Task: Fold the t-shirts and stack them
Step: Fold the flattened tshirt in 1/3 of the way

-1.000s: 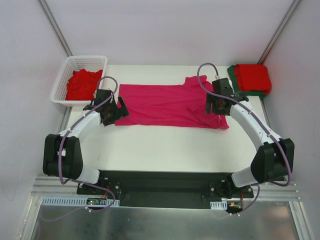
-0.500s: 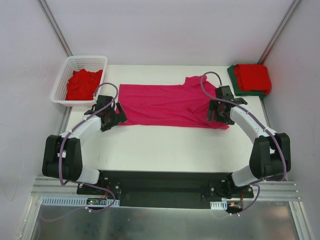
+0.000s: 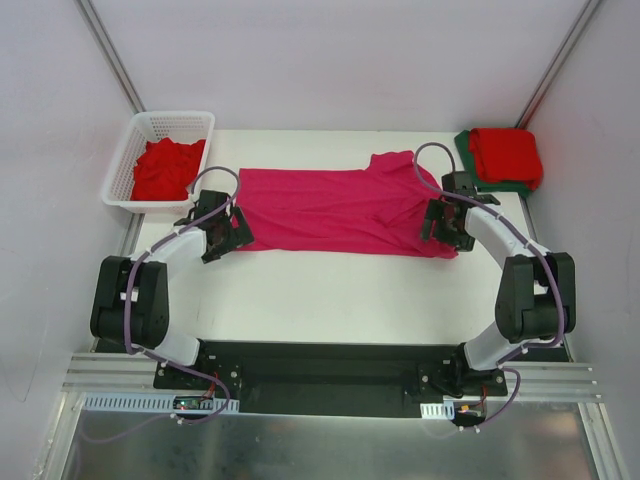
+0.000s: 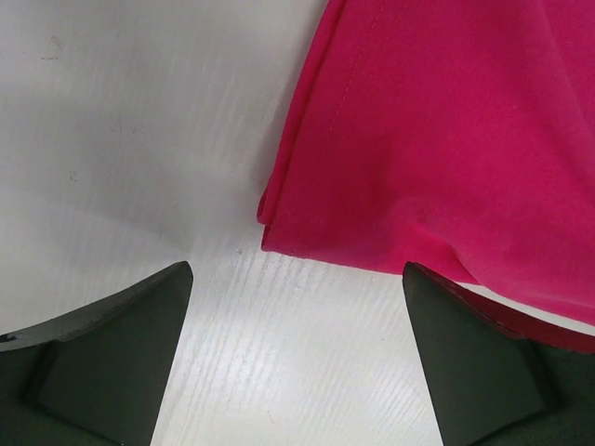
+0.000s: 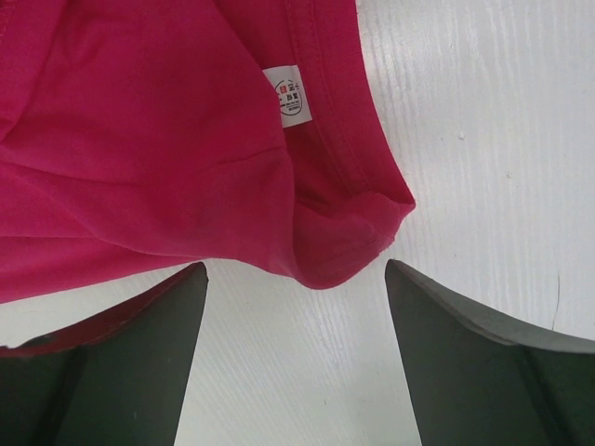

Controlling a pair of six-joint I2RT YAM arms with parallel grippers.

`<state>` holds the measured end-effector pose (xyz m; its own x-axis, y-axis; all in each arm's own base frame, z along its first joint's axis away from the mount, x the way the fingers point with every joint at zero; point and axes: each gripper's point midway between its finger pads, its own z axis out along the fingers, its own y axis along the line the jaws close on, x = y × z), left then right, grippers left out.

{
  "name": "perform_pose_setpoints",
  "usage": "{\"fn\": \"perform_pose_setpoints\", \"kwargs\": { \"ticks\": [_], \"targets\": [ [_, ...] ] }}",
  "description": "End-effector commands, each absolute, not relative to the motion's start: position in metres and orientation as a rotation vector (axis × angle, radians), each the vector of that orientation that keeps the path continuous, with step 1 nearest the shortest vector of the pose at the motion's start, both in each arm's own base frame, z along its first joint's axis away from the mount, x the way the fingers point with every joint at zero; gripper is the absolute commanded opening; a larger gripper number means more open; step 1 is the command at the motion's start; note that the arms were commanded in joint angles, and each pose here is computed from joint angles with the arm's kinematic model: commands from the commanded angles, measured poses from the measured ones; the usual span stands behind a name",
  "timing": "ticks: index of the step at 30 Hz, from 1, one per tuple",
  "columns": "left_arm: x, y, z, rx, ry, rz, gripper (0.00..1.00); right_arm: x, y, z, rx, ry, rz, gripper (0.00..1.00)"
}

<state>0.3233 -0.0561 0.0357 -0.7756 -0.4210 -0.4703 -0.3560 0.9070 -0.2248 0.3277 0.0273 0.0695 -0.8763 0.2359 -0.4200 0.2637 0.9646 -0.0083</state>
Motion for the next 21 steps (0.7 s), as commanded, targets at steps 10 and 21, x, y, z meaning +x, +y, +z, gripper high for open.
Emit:
{"fn": "perform_pose_setpoints", "kwargs": {
  "ticks": [10,21],
  "targets": [
    [0.343,-0.054,0.044,-0.528,2.501,-0.146,0.96,0.319,0.019,0.067,0.576,2.648,0.007,0.8],
    [0.344,-0.057,0.046,-0.524,2.495,-0.168,0.96,0.306,0.003,0.095,0.785,2.461,0.147,0.8]
  ]
}}
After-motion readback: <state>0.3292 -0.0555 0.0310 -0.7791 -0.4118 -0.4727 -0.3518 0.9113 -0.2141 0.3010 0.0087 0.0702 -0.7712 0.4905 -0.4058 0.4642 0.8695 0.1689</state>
